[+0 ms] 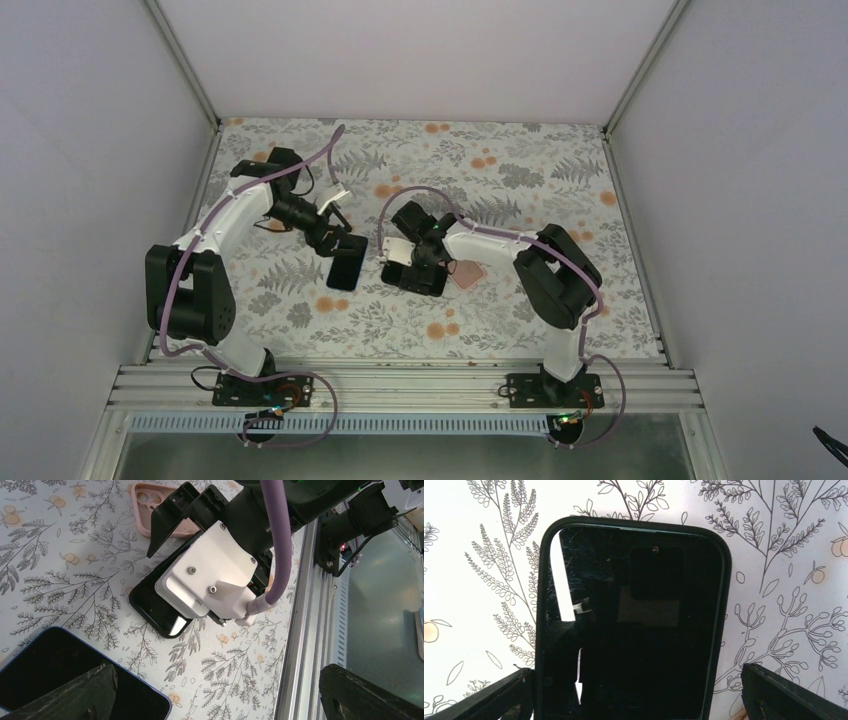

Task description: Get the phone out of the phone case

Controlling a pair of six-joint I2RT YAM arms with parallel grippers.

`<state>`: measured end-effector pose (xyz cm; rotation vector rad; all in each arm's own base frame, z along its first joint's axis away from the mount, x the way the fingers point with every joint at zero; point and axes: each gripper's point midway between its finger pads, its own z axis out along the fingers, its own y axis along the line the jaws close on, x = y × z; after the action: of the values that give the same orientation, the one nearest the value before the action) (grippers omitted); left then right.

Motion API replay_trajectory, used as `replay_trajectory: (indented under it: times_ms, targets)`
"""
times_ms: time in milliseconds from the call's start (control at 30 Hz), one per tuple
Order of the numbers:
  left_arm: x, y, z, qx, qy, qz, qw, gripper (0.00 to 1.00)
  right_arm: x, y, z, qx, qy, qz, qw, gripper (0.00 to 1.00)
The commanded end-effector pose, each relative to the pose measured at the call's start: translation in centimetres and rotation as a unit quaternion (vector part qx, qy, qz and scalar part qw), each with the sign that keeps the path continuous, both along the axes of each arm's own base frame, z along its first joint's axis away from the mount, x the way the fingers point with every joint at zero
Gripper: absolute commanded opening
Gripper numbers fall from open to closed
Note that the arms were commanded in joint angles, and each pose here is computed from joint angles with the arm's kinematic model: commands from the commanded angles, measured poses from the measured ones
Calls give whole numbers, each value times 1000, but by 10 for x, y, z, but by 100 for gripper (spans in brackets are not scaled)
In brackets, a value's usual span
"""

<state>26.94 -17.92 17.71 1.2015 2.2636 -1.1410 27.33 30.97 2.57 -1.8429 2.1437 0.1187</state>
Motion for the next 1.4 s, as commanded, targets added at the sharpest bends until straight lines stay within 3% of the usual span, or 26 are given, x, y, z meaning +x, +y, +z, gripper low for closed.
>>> replay_trajectory:
  times_ms: [0,333,600,700,800,1067,1367]
  targets:
    - [0,-1,10,-23,-8,-7,1000,100,5,3,1,7,21,7,1000,100]
    - [-2,0,7,-24,-2,-9,1000,100,-17,-9,-22,-20,76,17,997,100]
    - [-2,0,8,-26,-2,-9,1000,100,-22,-25,-35,-64,24,24,997,100]
    - [-2,-1,8,-27,-1,-8,1000,100,-27,-29,-42,-77,18,28,996,94]
    - [-1,-1,6,-27,0,-6,1000,100,-27,-31,-47,-80,19,24,996,81]
    - [-1,-1,9,-30,1,-6,1000,100,-19,-20,-32,-51,5,11,999,67]
    - [-11,-11,9,-84,58,-41,994,100,-4,15,49,54,-41,7,998,63]
